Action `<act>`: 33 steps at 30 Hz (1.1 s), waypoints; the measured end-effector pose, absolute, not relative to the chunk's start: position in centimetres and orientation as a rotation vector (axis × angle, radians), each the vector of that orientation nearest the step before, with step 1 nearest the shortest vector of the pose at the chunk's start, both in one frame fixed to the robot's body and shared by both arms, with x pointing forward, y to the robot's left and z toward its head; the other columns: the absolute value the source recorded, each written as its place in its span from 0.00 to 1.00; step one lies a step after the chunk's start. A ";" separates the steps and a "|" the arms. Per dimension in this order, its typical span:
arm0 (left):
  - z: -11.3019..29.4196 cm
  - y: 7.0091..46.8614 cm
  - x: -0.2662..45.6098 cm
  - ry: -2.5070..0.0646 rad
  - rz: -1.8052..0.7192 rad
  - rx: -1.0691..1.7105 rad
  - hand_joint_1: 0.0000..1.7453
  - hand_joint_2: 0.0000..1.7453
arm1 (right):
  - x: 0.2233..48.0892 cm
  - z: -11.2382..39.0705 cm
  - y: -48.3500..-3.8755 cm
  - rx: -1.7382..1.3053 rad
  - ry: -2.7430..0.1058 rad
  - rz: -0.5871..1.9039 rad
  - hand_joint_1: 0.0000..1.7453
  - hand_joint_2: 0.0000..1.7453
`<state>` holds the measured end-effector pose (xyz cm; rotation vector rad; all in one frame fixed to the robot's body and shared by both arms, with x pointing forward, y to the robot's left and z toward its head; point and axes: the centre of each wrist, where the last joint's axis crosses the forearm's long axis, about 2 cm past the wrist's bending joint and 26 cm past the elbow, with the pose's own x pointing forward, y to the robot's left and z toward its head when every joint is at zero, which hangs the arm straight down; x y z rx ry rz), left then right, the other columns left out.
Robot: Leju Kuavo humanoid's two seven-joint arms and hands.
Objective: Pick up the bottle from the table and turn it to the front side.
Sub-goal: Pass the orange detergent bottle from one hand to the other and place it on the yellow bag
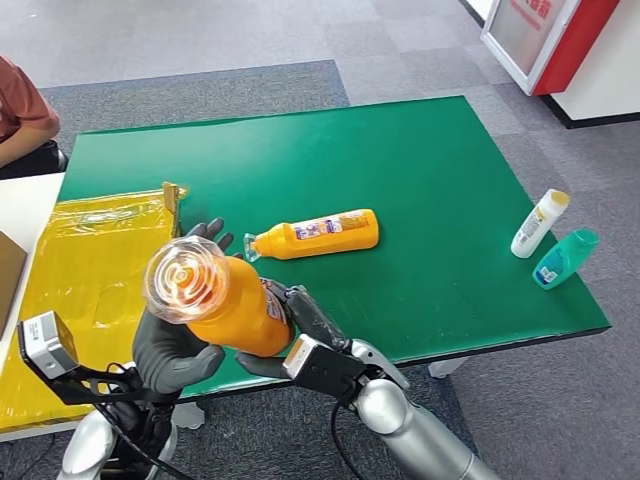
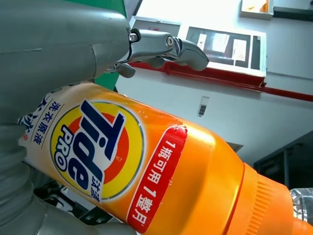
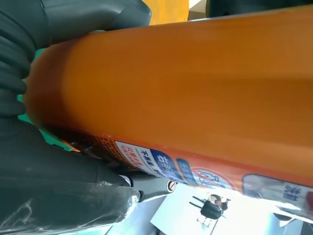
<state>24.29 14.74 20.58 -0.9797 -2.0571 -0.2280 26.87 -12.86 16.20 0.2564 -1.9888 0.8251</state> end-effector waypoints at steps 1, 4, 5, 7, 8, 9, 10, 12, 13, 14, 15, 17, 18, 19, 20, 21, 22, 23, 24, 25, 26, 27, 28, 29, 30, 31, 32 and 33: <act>20.6 14.7 24.3 -2.056 -0.230 -0.979 0.00 1.00 | 26.9 16.2 -12.9 0.256 -1.988 0.825 1.00 1.00; 20.6 14.7 24.3 -2.056 -0.241 -0.976 0.00 1.00 | 26.9 16.1 -12.9 0.254 -1.987 0.824 1.00 1.00; 20.6 14.7 24.3 -2.058 -0.251 -0.967 0.00 1.00 | 26.9 16.1 -12.9 0.253 -1.987 0.823 1.00 1.00; 20.7 14.7 24.4 -2.072 -0.293 -0.923 0.00 1.00 | 26.9 16.0 -12.9 0.245 -1.985 0.819 1.00 1.00; 20.7 14.6 24.4 -2.082 -0.321 -0.892 0.00 1.00 | 27.0 16.0 -12.9 0.240 -1.983 0.815 1.00 1.00; 20.8 14.5 24.4 -2.092 -0.349 -0.862 0.00 1.00 | 27.0 15.9 -13.0 0.235 -1.981 0.812 1.00 1.00; 20.8 14.5 24.4 -2.101 -0.372 -0.836 0.00 1.00 | 27.0 15.9 -13.0 0.231 -1.980 0.810 1.00 1.00; 20.8 14.4 24.4 -2.113 -0.405 -0.797 0.00 1.00 | 27.1 15.8 -13.1 0.217 -1.975 0.805 1.00 1.00; 20.8 14.4 24.4 -2.117 -0.416 -0.783 0.00 1.00 | 27.2 15.7 -13.2 0.207 -1.973 0.803 1.00 1.00; 20.8 14.4 24.4 -2.120 -0.425 -0.770 0.00 1.00 | 27.3 15.7 -13.3 0.194 -1.971 0.801 1.00 1.00; 20.7 14.4 24.4 -2.122 -0.433 -0.759 0.00 1.00 | 27.3 15.7 -13.4 0.182 -1.969 0.800 1.00 1.00; 20.6 14.5 24.3 -2.125 -0.447 -0.738 0.00 1.00 | 27.5 15.7 -13.6 0.158 -1.966 0.803 1.00 1.00; 20.5 14.5 24.3 -2.126 -0.454 -0.725 0.00 1.00 | 27.5 15.6 -13.7 0.145 -1.964 0.805 1.00 1.00; 20.4 14.5 24.2 -2.127 -0.460 -0.711 0.00 1.00 | 27.6 15.6 -13.8 0.129 -1.961 0.806 1.00 1.00; 20.2 14.5 24.1 -2.128 -0.464 -0.696 0.00 1.00 | 27.7 15.6 -14.0 0.111 -1.957 0.806 1.00 1.00; 20.1 14.6 23.9 -2.130 -0.467 -0.684 0.00 1.00 | 27.8 15.5 -14.2 0.092 -1.953 0.802 1.00 1.00; 20.0 14.6 23.7 -2.132 -0.467 -0.675 0.00 1.00 | 28.0 15.5 -14.4 0.071 -1.950 0.793 1.00 1.00; 19.9 14.5 23.6 -2.134 -0.467 -0.668 0.00 1.00 | 28.2 15.5 -14.7 0.050 -1.947 0.785 1.00 1.00; 19.9 14.5 23.4 -2.137 -0.468 -0.661 0.00 1.00 | 28.3 15.5 -14.9 0.032 -1.945 0.780 1.00 1.00; 19.9 14.5 23.3 -2.139 -0.469 -0.653 0.00 1.00 | 28.5 15.5 -15.1 0.017 -1.944 0.780 1.00 1.00; 19.8 14.5 23.2 -2.141 -0.471 -0.641 0.25 1.00 | 28.5 15.5 -15.2 0.002 -1.943 0.787 1.00 1.00; 19.8 14.5 23.2 -2.144 -0.473 -0.629 0.50 1.00 | 28.5 15.5 -15.2 -0.011 -1.941 0.795 1.00 1.00; 19.8 14.5 23.1 -2.145 -0.474 -0.619 0.75 1.00 | 28.6 15.5 -15.2 -0.025 -1.940 0.803 1.00 1.00; 19.8 14.4 23.1 -2.147 -0.474 -0.610 1.00 1.00 | 28.6 15.5 -15.2 -0.037 -1.939 0.811 1.00 1.00; 19.8 14.4 23.0 -2.150 -0.473 -0.602 1.00 1.00 | 28.6 15.6 -15.2 -0.047 -1.939 0.817 1.00 1.00; 19.8 14.4 23.0 -2.152 -0.471 -0.595 1.00 1.00 | 28.5 15.6 -15.2 -0.053 -1.939 0.821 1.00 1.00; 19.9 14.3 23.0 -2.154 -0.469 -0.588 1.00 1.00 | 28.5 15.5 -15.2 -0.059 -1.940 0.825 1.00 1.00; 19.9 14.3 23.1 -2.155 -0.466 -0.582 1.00 1.00 | 28.5 15.5 -15.1 -0.063 -1.940 0.828 1.00 1.00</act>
